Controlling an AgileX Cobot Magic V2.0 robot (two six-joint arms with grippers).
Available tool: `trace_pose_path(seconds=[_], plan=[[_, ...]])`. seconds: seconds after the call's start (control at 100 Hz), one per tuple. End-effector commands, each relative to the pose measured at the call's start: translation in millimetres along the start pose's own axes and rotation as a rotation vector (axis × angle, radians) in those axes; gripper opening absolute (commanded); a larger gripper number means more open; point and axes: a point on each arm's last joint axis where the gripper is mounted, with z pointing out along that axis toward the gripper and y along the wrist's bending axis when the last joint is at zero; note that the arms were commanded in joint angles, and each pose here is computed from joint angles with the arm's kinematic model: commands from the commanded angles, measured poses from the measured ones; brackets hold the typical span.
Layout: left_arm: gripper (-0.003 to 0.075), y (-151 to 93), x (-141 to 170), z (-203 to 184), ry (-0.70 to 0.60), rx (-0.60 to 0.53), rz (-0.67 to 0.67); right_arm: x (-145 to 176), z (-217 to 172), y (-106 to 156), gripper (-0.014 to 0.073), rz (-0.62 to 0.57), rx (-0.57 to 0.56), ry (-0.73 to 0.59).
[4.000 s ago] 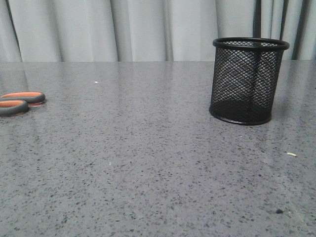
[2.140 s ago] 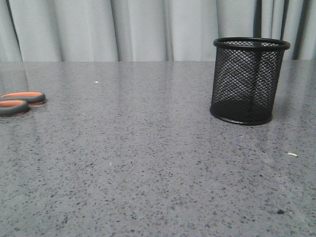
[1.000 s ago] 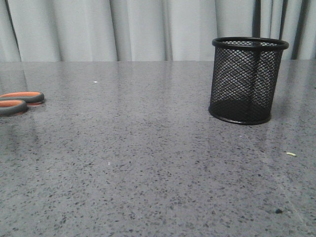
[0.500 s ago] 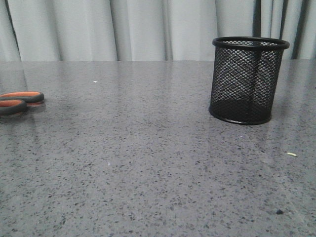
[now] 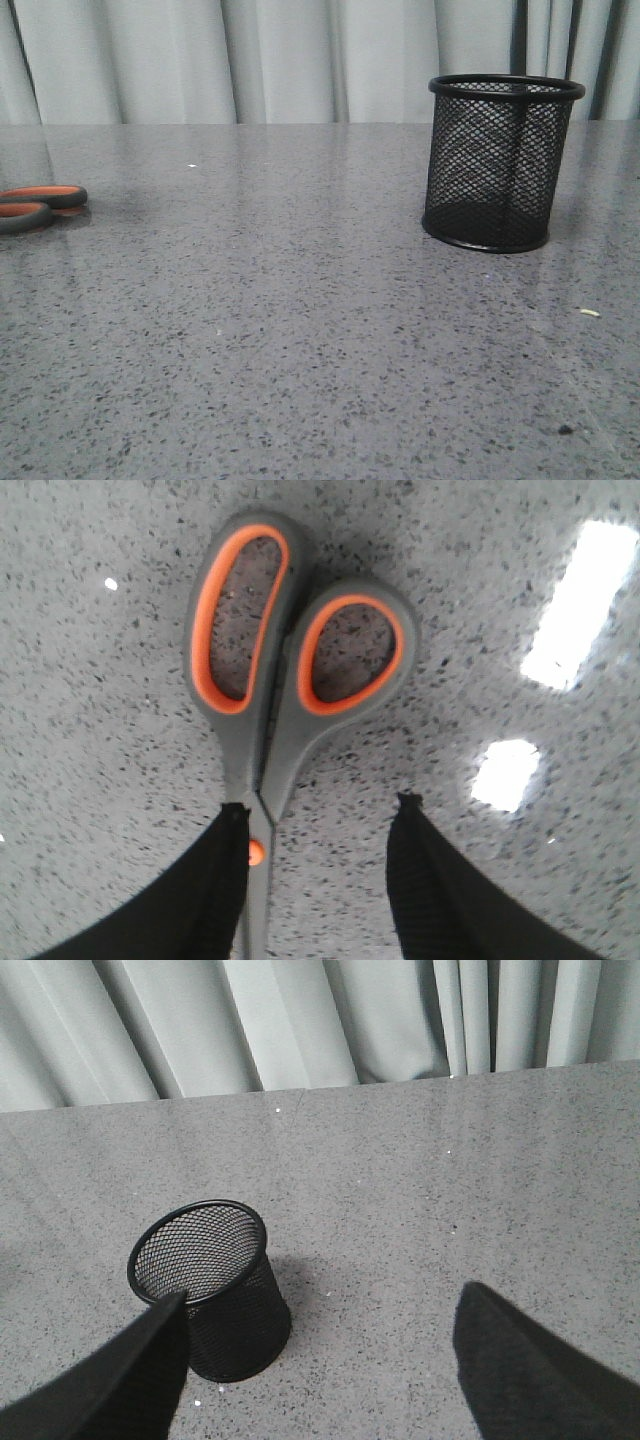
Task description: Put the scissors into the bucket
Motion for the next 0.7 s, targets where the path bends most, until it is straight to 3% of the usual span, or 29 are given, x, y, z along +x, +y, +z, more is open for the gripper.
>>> trace_pose_path(seconds=[0.0, 0.29, 0.69], plan=[[0.0299, 8.9, 2.0, -17.6, -0.079, -0.051, 0.075, -14.8, -1.7, 1.8, 0.0498, -0.013, -0.007, -0.081], [0.0344, 23.1, 7.2, 6.1, -0.072, 0.004, 0.175, -14.8, -1.7, 2.1, 0.0498, -0.008, -0.011, -0.080], [0.0371, 33.5, 11.7, 35.8, -0.011, 0.047, 0.188, -12.2, -1.5, 2.0, 0.0498, -0.009, -0.010, -0.052]])
